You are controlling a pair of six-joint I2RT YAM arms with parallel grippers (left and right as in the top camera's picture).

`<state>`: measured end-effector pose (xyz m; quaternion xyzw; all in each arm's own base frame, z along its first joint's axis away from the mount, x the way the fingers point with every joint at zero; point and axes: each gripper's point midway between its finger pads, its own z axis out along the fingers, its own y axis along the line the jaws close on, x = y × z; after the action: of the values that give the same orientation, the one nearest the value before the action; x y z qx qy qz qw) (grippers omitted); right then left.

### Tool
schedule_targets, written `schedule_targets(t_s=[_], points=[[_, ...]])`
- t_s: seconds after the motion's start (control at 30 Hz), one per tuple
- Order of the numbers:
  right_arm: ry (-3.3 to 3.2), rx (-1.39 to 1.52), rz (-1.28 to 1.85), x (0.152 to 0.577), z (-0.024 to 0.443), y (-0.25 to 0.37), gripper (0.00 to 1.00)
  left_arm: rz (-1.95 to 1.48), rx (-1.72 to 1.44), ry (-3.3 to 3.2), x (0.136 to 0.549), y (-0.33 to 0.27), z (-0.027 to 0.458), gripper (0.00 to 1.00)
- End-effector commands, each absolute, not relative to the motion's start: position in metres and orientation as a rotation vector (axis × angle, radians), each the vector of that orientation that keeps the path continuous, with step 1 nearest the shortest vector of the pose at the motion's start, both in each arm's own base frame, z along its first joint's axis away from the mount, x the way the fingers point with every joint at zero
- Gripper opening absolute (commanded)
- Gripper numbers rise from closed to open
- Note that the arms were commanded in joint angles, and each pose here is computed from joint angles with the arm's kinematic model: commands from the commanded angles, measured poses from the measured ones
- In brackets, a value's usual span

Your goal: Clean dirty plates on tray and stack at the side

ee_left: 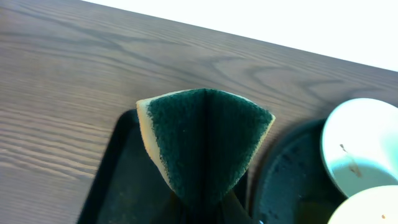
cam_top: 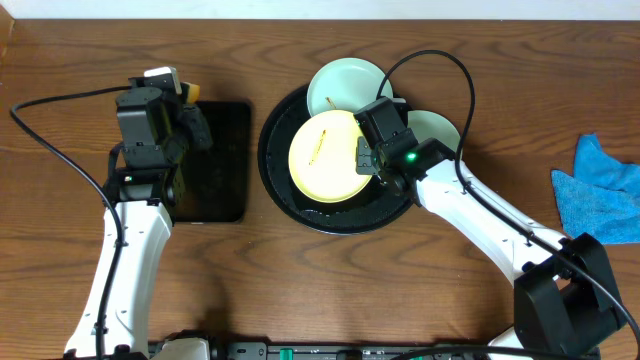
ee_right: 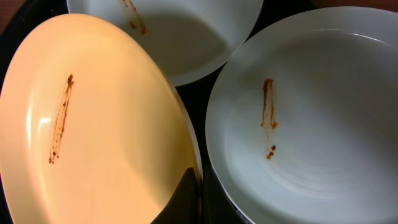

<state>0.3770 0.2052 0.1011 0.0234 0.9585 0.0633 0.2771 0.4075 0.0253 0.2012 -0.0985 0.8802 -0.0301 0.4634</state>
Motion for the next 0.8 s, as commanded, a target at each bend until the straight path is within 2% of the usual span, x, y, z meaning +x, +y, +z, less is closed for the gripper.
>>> schedule_targets(t_s=[0.0, 0.47, 0.6, 0.77], points=[[2.564, 0.092, 0.158, 0.379, 0.101, 0.203, 0.01, 0.046, -0.265, 2.154, 0.408, 0.042, 0.2, 0.08], [2.584, 0.044, 0.175, 0.375, 0.099, 0.207, 0.01, -0.106, -0.224, 2.255, 0.4, 0.018, 0.179, 0.08], [2.643, 0.027, 0.194, 0.364, 0.093, 0.207, 0.01, -0.316, -0.126, 2.266, 0.397, -0.013, 0.18, 0.08], [2.751, -0.01, 0.281, 0.342, 0.084, 0.215, 0.01, -0.324, -0.117, 2.248, 0.399, -0.015, 0.183, 0.08]])
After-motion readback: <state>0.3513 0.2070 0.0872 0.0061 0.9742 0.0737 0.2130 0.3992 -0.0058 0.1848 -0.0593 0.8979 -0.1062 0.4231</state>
